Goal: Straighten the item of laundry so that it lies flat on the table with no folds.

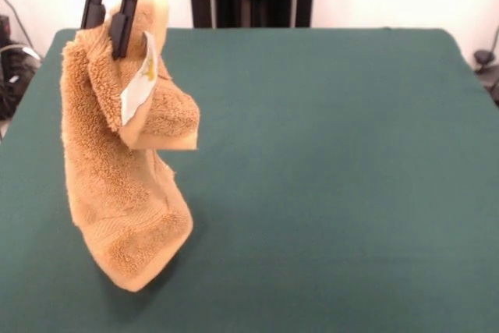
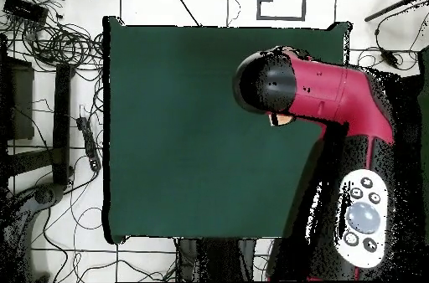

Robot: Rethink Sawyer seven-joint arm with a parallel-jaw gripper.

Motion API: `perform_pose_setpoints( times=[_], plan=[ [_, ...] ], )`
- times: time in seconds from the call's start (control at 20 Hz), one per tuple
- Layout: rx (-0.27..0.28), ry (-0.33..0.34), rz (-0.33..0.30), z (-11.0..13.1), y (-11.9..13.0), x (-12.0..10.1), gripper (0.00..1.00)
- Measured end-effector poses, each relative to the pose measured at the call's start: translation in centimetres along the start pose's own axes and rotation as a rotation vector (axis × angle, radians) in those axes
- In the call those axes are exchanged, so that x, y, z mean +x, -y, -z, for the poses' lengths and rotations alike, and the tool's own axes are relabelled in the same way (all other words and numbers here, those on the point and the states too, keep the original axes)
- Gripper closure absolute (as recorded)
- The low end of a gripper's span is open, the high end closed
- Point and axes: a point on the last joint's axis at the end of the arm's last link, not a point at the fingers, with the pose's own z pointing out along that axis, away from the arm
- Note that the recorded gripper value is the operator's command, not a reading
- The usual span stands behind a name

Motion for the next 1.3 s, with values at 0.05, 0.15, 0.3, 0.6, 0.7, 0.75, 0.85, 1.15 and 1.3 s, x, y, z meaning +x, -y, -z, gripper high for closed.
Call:
perform_pose_setpoints(
  times=[0.05,0.15,0.3,0.6,0.7,0.75,0.85,1.15,1.3],
  plan=[
    [-0.001,-0.002,0.0,-0.2,0.1,0.1,1.0],
    [-0.002,-0.006,0.007,-0.5,0.0,0.3,1.0],
    [-0.008,-0.006,0.021,-0.9,-0.6,0.6,1.0],
    [-0.027,0.051,0.062,-2.1,-3.4,1.3,1.0],
    [-0.032,0.067,0.072,-2.5,-4.2,1.5,1.0],
    [-0.035,0.074,0.076,-2.6,-4.6,1.5,1.0],
    [-0.047,0.103,0.098,-3.1,-6.5,2.0,1.0],
    [-0.081,0.125,0.131,-3.9,-10.6,3.5,1.0],
    [-0.095,0.122,0.13,-4.0,-11.7,4.1,1.0]
  ],
)
